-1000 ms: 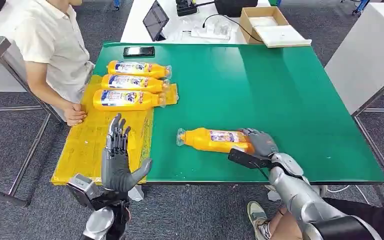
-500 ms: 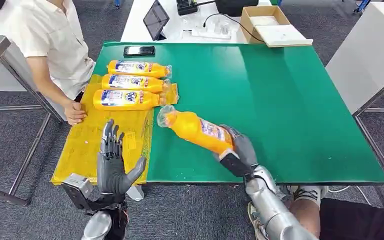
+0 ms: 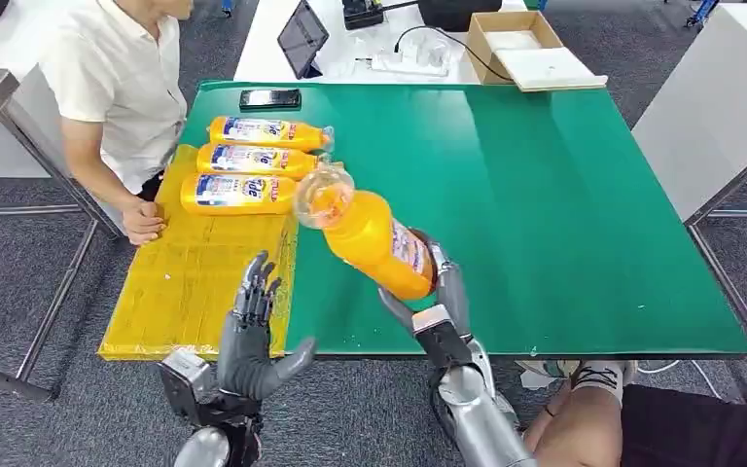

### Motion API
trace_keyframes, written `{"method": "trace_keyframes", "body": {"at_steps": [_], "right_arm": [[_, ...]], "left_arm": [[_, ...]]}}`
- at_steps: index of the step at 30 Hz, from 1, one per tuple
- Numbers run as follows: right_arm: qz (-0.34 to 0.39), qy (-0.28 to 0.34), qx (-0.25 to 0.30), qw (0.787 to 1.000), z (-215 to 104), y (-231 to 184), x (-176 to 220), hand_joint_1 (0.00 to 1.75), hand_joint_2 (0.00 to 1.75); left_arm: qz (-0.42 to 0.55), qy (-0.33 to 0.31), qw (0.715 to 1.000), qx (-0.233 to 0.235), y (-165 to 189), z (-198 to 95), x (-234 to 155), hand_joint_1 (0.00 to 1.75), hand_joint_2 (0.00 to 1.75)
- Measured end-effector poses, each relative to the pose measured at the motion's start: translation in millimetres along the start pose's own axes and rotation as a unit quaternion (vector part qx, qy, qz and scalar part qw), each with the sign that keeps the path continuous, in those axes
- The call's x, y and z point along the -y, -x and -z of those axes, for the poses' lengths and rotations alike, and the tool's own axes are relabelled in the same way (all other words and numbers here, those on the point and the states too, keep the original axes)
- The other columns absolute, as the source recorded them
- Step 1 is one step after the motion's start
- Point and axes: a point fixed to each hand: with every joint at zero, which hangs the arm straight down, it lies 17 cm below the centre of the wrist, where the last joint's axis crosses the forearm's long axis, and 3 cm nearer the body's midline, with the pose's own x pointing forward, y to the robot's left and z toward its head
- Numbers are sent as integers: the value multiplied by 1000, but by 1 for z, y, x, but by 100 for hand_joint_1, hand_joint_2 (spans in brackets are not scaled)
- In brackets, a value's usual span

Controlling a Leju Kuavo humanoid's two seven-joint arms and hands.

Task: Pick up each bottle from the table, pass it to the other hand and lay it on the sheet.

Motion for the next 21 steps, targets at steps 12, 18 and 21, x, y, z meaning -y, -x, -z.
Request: {"method": "trace_keyframes", "body": {"at_steps": [12, 18, 21], "right_arm": [[49, -127, -7, 991, -22, -13, -111, 175, 175], [54, -145, -14, 988, -26, -10, -123, 175, 175], [56, -167, -21, 984, -35, -9, -142, 175, 175]], "left_arm": [[-6, 29, 999, 15, 0, 3, 19, 0, 175], [-4, 28, 1000, 14, 1, 4, 19, 0, 175], [29, 13, 999, 17, 2, 6, 14, 0, 175]]}}
